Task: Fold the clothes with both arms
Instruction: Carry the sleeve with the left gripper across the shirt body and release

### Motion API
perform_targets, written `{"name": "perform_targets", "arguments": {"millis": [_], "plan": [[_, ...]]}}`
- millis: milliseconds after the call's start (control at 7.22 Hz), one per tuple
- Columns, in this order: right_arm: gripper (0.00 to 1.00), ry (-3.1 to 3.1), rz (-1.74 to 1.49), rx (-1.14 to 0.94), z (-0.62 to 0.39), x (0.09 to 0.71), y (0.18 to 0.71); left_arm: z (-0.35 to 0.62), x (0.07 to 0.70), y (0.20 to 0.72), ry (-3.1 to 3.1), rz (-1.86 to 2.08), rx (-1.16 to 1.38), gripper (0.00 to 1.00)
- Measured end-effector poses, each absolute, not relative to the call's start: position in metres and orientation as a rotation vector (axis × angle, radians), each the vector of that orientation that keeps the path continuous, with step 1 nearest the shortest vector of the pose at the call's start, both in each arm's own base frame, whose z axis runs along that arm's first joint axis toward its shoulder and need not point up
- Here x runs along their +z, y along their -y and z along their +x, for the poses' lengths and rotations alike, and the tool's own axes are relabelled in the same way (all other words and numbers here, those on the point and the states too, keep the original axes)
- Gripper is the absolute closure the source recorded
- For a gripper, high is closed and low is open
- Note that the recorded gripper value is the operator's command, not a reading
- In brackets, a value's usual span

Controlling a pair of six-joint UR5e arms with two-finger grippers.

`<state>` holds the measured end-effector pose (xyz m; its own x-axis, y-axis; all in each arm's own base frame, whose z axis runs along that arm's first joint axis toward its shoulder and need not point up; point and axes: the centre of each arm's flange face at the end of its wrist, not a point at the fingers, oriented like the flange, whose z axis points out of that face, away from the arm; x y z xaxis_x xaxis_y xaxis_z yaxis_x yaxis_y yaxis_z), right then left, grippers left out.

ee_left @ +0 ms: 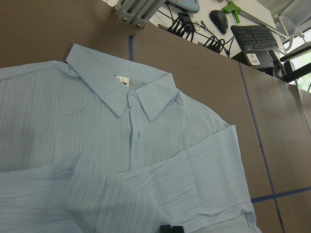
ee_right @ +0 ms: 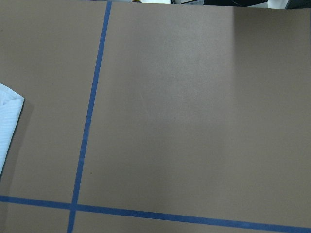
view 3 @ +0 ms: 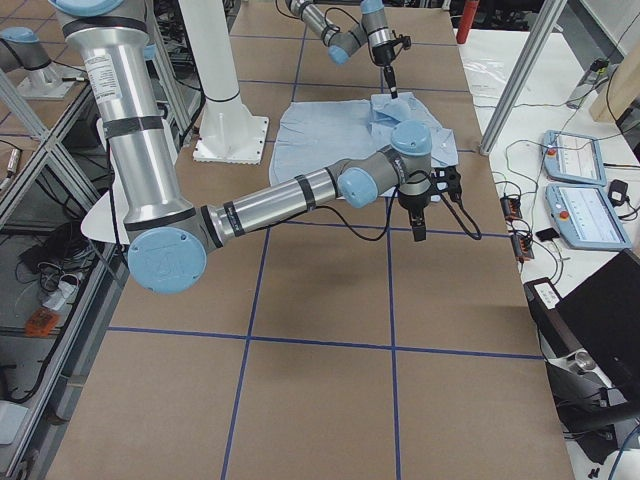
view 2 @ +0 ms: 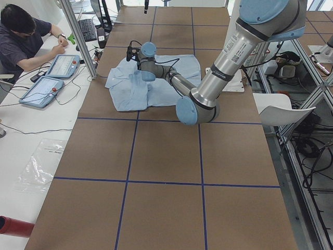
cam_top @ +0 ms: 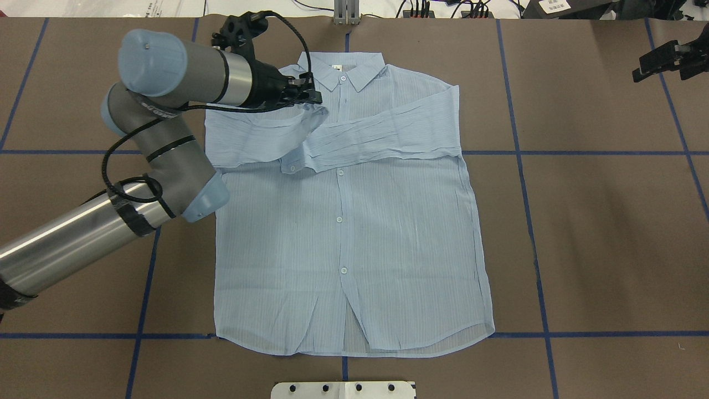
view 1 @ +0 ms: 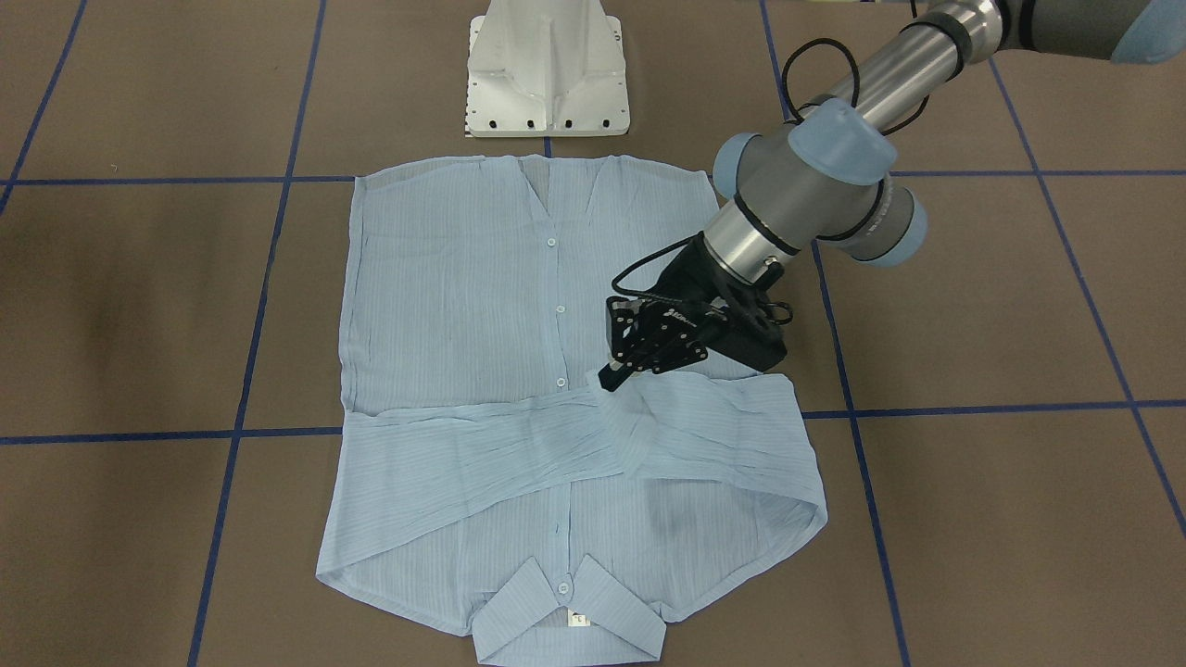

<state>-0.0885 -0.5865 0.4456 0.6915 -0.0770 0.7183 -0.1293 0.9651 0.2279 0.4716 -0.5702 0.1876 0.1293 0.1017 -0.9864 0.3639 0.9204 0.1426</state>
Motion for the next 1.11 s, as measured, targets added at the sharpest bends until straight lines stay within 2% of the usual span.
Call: {"name": "perform_targets", "arguments": {"millis": [415, 554, 831, 1107], "plan": [[0.00, 0.806, 0.267, 0.032, -0.088, 0.449, 0.586, 0.551, 0.154, 0.547, -1.431, 0.405, -0.216, 1.00], [0.00, 0.806, 0.267, 0.032, -0.088, 0.449, 0.585, 0.579, 0.148, 0.523, -1.431, 0.416, -0.211, 0.01], [0.00, 0.806, 0.266, 0.033, -0.088, 0.449, 0.585, 0.620, 0.142, 0.482, -1.428, 0.438, -0.176, 0.00], [0.00, 0.808, 0.273, 0.036, -0.088, 0.444, 0.585, 0.633, 0.146, 0.463, -1.377, 0.504, -0.089, 0.00]]}}
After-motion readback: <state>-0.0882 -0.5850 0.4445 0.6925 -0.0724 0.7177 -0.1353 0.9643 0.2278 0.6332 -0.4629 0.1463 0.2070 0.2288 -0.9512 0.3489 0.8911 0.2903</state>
